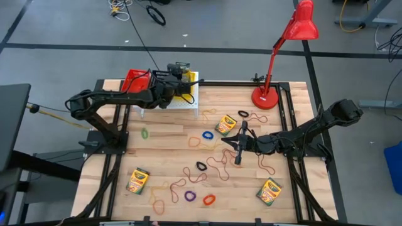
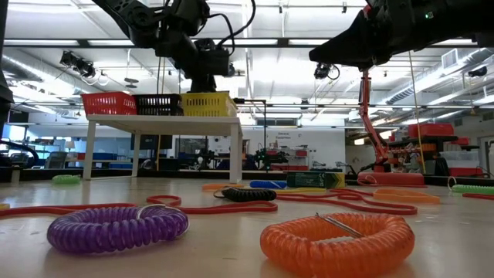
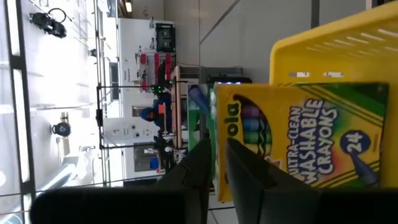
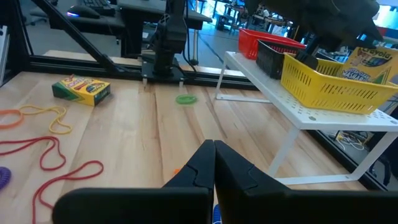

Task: Pick & Place Office Desk Supplies
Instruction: Adjust the crayon box in the yellow bin, then adjust the red bin on the shelf

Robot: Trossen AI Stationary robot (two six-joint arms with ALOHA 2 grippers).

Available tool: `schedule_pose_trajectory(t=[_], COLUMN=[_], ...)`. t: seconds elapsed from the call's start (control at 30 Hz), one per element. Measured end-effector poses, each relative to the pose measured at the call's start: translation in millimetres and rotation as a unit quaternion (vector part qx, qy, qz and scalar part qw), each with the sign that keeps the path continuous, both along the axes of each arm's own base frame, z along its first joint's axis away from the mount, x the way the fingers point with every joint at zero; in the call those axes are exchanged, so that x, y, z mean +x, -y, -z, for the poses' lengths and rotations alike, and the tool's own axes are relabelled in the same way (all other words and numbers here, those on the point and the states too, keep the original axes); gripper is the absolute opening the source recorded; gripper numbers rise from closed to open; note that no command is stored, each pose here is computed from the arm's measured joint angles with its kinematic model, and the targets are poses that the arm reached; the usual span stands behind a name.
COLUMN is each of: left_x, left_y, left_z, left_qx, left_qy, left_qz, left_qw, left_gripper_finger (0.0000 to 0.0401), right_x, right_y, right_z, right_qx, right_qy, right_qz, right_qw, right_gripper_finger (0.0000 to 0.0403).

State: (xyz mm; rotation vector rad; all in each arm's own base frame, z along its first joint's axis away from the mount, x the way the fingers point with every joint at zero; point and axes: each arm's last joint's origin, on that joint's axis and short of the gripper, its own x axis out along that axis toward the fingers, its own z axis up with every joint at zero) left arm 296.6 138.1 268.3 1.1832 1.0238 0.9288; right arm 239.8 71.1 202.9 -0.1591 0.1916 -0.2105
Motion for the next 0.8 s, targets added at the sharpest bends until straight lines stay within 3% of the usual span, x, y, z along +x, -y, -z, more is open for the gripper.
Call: schedule_pose_trajectory(t=[0.4,0.8], left_x=[-0.4,0.2], left_y=[-0.7,-1.2], left_z=[-5.0,-18.6], left_qx=[0.028,0.072], left_qy=[-0.023,-0.013], left_qz=[-0.018,-0.023], left_qw=[0.999,0.997], left_gripper_finger=[0.0105,0.0110], right_x=[0.0,0.0], right_y=[0.0,0.0], right_z=[0.0,0.1], right_qx=[-0.001,-0.004], right_qy=[0.000,-0.001], right_qz=[0.000,-0.001], right_qw=[1.000,1.000], right_gripper_finger=[0.0007,0.0007])
